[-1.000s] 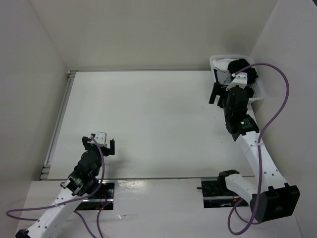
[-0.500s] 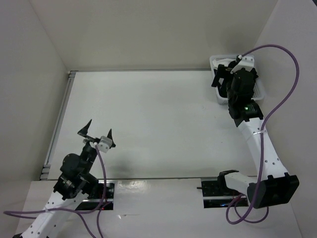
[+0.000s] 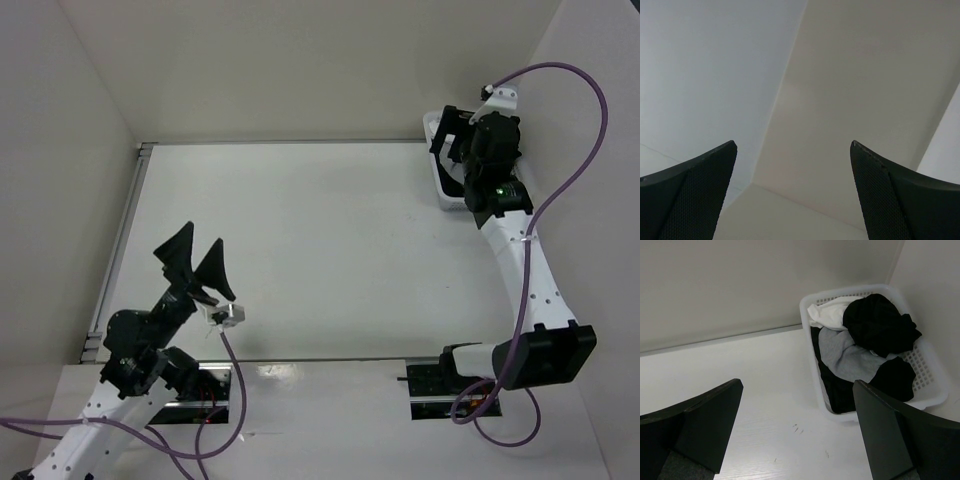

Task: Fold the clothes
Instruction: Grab the tank top from the pile

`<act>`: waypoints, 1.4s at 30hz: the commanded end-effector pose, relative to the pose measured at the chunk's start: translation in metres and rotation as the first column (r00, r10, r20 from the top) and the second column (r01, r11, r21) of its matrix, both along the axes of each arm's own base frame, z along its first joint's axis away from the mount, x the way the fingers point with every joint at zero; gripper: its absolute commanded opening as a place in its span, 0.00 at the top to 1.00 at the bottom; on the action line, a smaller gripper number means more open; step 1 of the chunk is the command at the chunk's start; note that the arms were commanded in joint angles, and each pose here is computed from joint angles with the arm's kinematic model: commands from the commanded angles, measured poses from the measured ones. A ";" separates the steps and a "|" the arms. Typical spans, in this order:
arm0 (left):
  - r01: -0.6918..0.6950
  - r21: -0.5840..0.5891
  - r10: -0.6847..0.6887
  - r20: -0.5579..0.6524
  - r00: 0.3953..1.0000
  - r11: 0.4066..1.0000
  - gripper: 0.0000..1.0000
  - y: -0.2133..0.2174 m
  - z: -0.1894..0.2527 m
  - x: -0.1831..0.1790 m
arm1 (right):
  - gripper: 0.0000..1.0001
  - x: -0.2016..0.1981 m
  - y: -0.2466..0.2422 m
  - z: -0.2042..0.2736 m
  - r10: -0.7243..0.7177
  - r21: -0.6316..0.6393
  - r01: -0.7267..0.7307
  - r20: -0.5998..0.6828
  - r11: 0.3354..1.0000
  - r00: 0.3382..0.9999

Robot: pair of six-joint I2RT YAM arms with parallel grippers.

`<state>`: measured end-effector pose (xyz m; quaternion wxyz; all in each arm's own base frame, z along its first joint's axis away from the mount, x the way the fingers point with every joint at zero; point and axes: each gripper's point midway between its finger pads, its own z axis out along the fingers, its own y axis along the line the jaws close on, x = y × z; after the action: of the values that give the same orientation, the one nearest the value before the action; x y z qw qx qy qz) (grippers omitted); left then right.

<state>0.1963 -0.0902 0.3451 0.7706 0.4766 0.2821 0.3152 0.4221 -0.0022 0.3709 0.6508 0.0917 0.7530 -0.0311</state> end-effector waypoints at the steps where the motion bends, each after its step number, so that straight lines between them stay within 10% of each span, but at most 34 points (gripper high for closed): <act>1: -0.078 -0.041 0.082 0.130 0.988 0.996 0.00 0.009 0.078 0.004 | 0.00 0.003 -0.004 0.020 -0.003 0.003 0.003 0.038 1.000 0.999; 7: -0.480 -0.027 0.465 -0.207 0.861 0.877 0.00 0.039 0.112 0.106 | 0.00 0.019 -0.017 -0.009 -0.028 0.022 0.029 -0.061 0.999 0.998; 11: -0.726 0.212 0.733 -0.414 0.540 0.654 0.00 0.048 0.054 0.176 | 0.00 0.025 -0.019 -0.021 -0.014 0.054 0.021 -0.130 0.998 0.991; 14: -0.851 0.375 0.891 -0.403 0.206 0.367 0.00 0.074 0.009 0.198 | 0.00 0.025 -0.024 -0.027 -0.005 0.074 0.017 -0.158 0.997 0.987; 17: -0.887 0.342 0.843 -0.530 0.090 0.310 0.00 0.080 -0.008 0.206 | 0.00 0.024 -0.028 -0.034 0.012 0.077 0.002 -0.177 0.997 0.984; 23: -0.926 0.197 0.696 -0.712 0.090 0.321 0.00 0.063 -0.034 0.213 | 0.00 0.017 -0.043 -0.057 0.051 -0.134 -0.092 -0.277 0.987 0.959; 30: -0.906 0.025 0.275 -0.956 0.102 0.424 0.00 0.029 -0.043 0.224 | 0.00 0.001 -0.073 -0.080 -0.003 -0.091 -0.026 -0.302 0.996 0.953; 36: -0.902 -0.193 -0.179 -0.975 0.132 0.386 0.00 0.021 -0.024 0.234 | 0.00 -0.011 -0.062 -0.151 0.113 0.036 -0.110 -0.509 0.993 0.853; 40: -0.935 -0.213 -0.079 -0.977 0.198 0.284 0.00 0.063 -0.004 0.226 | 0.00 -0.009 -0.059 -0.163 0.179 0.119 -0.137 -0.505 0.983 0.844; 42: -0.901 -0.236 -0.062 -0.971 0.229 0.363 0.00 0.064 0.004 0.225 | 0.00 -0.001 -0.064 -0.161 0.161 0.100 -0.128 -0.485 0.987 0.859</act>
<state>0.4343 -0.0199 0.3238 0.4213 0.0092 0.9005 0.1075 0.4163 -0.0730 0.2070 0.4250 0.0521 0.9037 -0.0059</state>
